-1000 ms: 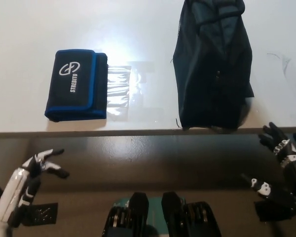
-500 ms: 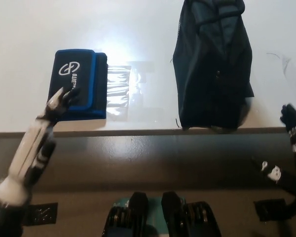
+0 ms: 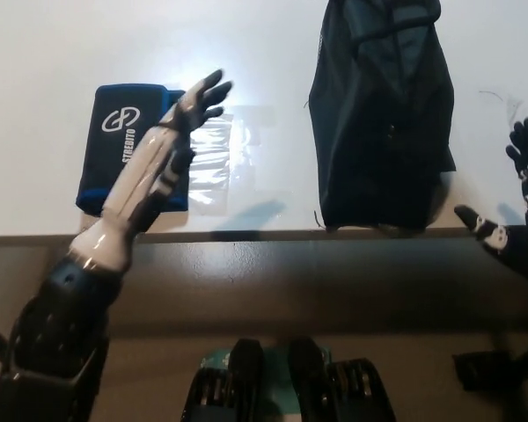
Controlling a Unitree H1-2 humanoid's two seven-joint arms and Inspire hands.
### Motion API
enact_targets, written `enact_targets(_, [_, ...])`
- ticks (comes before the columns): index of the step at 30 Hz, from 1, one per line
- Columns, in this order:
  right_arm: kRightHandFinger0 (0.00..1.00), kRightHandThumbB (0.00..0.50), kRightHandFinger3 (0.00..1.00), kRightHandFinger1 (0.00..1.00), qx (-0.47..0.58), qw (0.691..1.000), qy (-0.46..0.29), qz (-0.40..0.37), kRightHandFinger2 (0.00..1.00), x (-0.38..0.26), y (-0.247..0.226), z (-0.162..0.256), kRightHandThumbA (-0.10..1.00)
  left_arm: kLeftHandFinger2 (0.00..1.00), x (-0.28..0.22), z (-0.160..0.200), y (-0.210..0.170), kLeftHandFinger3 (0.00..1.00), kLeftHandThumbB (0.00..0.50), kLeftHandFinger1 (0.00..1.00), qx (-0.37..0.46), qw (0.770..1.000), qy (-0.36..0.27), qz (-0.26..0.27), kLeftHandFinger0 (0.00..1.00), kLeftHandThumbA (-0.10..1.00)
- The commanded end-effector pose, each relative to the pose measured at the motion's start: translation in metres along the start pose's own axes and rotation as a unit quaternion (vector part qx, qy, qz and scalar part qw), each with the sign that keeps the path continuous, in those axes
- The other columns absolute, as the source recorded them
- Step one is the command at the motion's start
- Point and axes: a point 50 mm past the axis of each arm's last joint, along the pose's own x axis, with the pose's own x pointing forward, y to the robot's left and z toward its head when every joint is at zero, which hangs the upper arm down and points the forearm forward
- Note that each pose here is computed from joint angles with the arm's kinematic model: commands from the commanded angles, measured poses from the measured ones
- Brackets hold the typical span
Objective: Use both hands to pick up the lunch bag on the right hand side and smoothly move it near the note book on the left hand side
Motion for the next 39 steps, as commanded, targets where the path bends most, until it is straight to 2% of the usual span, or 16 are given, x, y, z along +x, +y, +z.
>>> enact_targets(1, [1.0, 0.289, 1.0, 1.0, 0.031, 0.999, -0.003, -0.009, 1.0, 0.026, -0.001, 0.004, 1.0, 1.0, 0.033, -0.002, -0.006, 1.0, 0.316, 1.0, -0.006, 1.0, 0.021, -0.02, 1.0, 1.0])
enact_targets(3, [1.0, 0.295, 1.0, 1.0, 0.035, 0.999, 0.002, -0.008, 1.0, 0.035, -0.001, 0.002, 1.0, 1.0, 0.046, -0.007, -0.011, 1.0, 0.362, 1.0, -0.008, 0.999, 0.031, -0.027, 1.0, 1.0])
enact_targets(5, [1.0, 0.283, 1.0, 1.0, 0.041, 0.999, 0.003, -0.007, 1.0, 0.041, 0.0, 0.002, 1.0, 1.0, 0.054, -0.01, -0.014, 1.0, 0.372, 1.0, -0.018, 0.999, 0.038, -0.025, 1.0, 1.0])
enact_targets(9, [1.0, 0.299, 1.0, 1.0, 0.044, 0.999, -0.002, -0.007, 1.0, 0.051, 0.002, 0.003, 1.0, 1.0, 0.068, -0.016, -0.018, 1.0, 0.377, 1.0, -0.057, 0.996, 0.062, -0.03, 1.0, 1.0])
enact_targets(10, [1.0, 0.321, 1.0, 1.0, 0.046, 0.999, -0.004, -0.007, 1.0, 0.053, 0.003, 0.004, 1.0, 1.0, 0.072, -0.019, -0.019, 1.0, 0.379, 1.0, -0.056, 0.996, 0.064, -0.03, 1.0, 1.0])
enact_targets(13, [1.0, 0.314, 1.0, 1.0, 0.046, 0.999, -0.012, -0.005, 1.0, 0.057, 0.005, 0.006, 1.0, 1.0, 0.083, -0.026, -0.023, 1.0, 0.375, 1.0, -0.078, 0.994, 0.072, -0.031, 1.0, 1.0])
enact_targets(15, [1.0, 0.315, 1.0, 1.0, 0.049, 0.999, -0.018, -0.005, 1.0, 0.06, 0.006, 0.007, 1.0, 1.0, 0.091, -0.03, -0.027, 1.0, 0.353, 1.0, -0.114, 0.99, 0.081, -0.029, 1.0, 1.0])
enact_targets(18, [1.0, 0.335, 1.0, 1.0, 0.049, 0.999, -0.023, -0.002, 1.0, 0.064, 0.006, 0.009, 1.0, 1.0, 0.103, -0.036, -0.032, 1.0, 0.379, 1.0, -0.145, 0.984, 0.099, -0.02, 1.0, 1.0])
enact_targets(25, [1.0, 0.304, 1.0, 1.0, 0.081, 0.997, -0.01, 0.002, 1.0, 0.069, 0.005, 0.002, 1.0, 1.0, 0.123, -0.045, -0.042, 1.0, 0.41, 1.0, -0.19, 0.973, 0.132, -0.008, 1.0, 1.0])
enact_targets(35, [1.0, 0.327, 1.0, 1.0, 0.153, 0.988, 0.036, -0.011, 1.0, 0.096, 0.018, -0.032, 1.0, 1.0, 0.148, -0.058, -0.049, 1.0, 0.388, 1.0, -0.228, 0.96, 0.162, -0.014, 1.0, 1.0])
enact_targets(36, [1.0, 0.292, 1.0, 1.0, 0.164, 0.985, 0.044, -0.012, 1.0, 0.099, 0.02, -0.037, 1.0, 1.0, 0.149, -0.061, -0.052, 1.0, 0.399, 1.0, -0.228, 0.959, 0.165, -0.017, 1.0, 1.0])
enact_targets(39, [1.0, 0.271, 1.0, 1.0, 0.186, 0.981, 0.061, -0.014, 1.0, 0.109, 0.03, -0.052, 1.0, 1.0, 0.151, -0.067, -0.058, 1.0, 0.402, 1.0, -0.233, 0.957, 0.174, -0.02, 1.0, 1.0])
